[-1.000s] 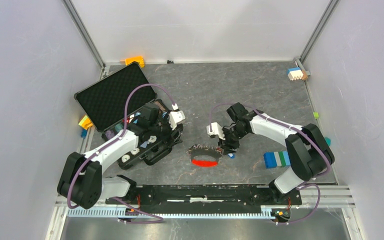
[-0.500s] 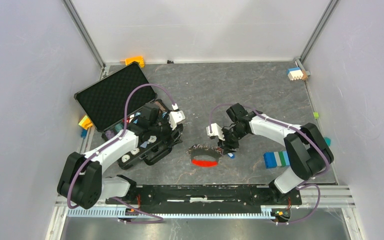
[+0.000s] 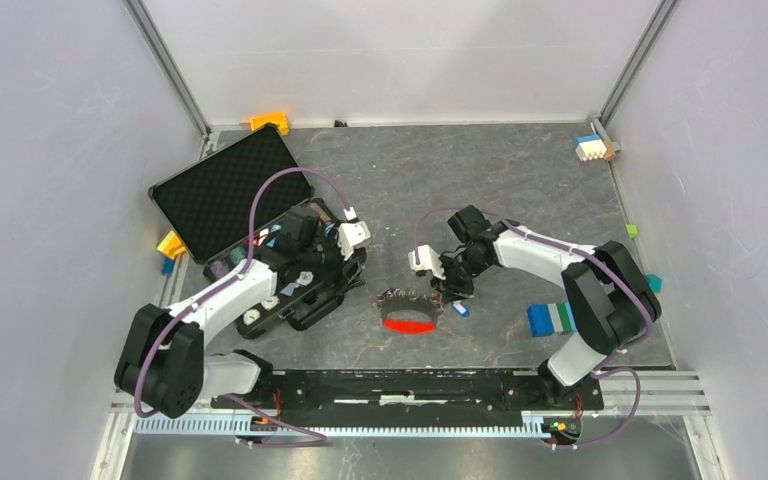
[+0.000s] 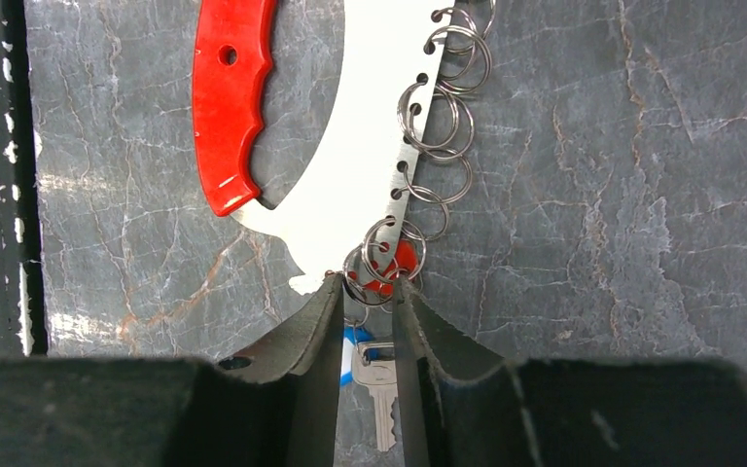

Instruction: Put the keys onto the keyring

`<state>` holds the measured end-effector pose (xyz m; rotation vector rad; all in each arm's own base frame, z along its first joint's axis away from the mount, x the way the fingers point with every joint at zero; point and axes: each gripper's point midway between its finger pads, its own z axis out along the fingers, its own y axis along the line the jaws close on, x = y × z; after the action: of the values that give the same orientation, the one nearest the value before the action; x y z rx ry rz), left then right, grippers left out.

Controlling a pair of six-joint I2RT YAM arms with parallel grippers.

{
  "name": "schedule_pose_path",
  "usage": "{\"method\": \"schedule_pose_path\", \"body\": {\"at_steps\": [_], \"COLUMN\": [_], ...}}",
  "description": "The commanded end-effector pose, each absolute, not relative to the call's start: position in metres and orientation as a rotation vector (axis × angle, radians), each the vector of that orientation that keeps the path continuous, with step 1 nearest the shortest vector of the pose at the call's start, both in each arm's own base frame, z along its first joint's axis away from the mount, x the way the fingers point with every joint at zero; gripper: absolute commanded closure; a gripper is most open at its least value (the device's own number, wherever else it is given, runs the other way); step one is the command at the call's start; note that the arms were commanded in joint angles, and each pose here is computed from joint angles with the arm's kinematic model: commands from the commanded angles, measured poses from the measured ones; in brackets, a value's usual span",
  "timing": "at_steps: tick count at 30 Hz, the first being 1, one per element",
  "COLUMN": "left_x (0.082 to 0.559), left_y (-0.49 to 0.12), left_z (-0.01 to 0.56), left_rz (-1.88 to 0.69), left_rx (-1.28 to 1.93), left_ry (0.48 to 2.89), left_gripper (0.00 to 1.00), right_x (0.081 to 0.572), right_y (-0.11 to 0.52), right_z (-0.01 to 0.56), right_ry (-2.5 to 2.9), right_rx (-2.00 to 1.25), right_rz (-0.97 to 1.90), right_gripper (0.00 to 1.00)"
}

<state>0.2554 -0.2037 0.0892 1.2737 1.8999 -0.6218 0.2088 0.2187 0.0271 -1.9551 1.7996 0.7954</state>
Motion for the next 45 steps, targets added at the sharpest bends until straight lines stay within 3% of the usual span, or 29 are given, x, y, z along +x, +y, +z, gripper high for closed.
{"method": "schedule_pose_path", "body": {"at_steps": [1, 10, 22, 37, 38, 40, 41, 45], "left_x": [0.261, 0.262, 0.262, 0.263, 0.263, 0.264, 0.264, 0.266], "left_y": [-0.208, -0.209, -0.211, -0.219, -0.220, -0.220, -0.220, -0.219], "left_z": [0.104, 0.105, 0.103, 0.106, 0.105, 0.105, 0.105, 0.104], "left_rz": [-0.620, -0.627, -0.641, -0.692, -0.697, -0.696, -0.694, -0.687], "left_rx": [1.283, 1.284, 1.287, 1.300, 1.302, 1.304, 1.304, 1.280], "left_ry": [1.832, 1.830, 1.835, 1.814, 1.819, 1.821, 1.820, 1.834], "left_gripper": [0.19, 0.18, 0.19, 0.19, 0.19, 0.19, 0.18, 0.18], "right_x": [0.221, 0.224, 0.234, 0.241, 0.239, 0.235, 0.233, 0.223], "right_y": [0.229, 0.228, 0.234, 0.233, 0.230, 0.227, 0.226, 0.228], "right_z": [0.036, 0.034, 0.054, 0.083, 0.080, 0.073, 0.068, 0.054], "right_ry": [1.745, 1.753, 1.689, 1.653, 1.660, 1.668, 1.668, 1.659], "right_rx": [-1.950, -1.949, -1.941, -1.906, -1.914, -1.918, -1.920, -1.952], "right_rz": [0.784, 0.762, 0.725, 0.644, 0.643, 0.640, 0.636, 0.636], "right_gripper": [0.71, 0.77, 1.00, 1.00, 0.96, 0.70, 0.64, 0.52]}}
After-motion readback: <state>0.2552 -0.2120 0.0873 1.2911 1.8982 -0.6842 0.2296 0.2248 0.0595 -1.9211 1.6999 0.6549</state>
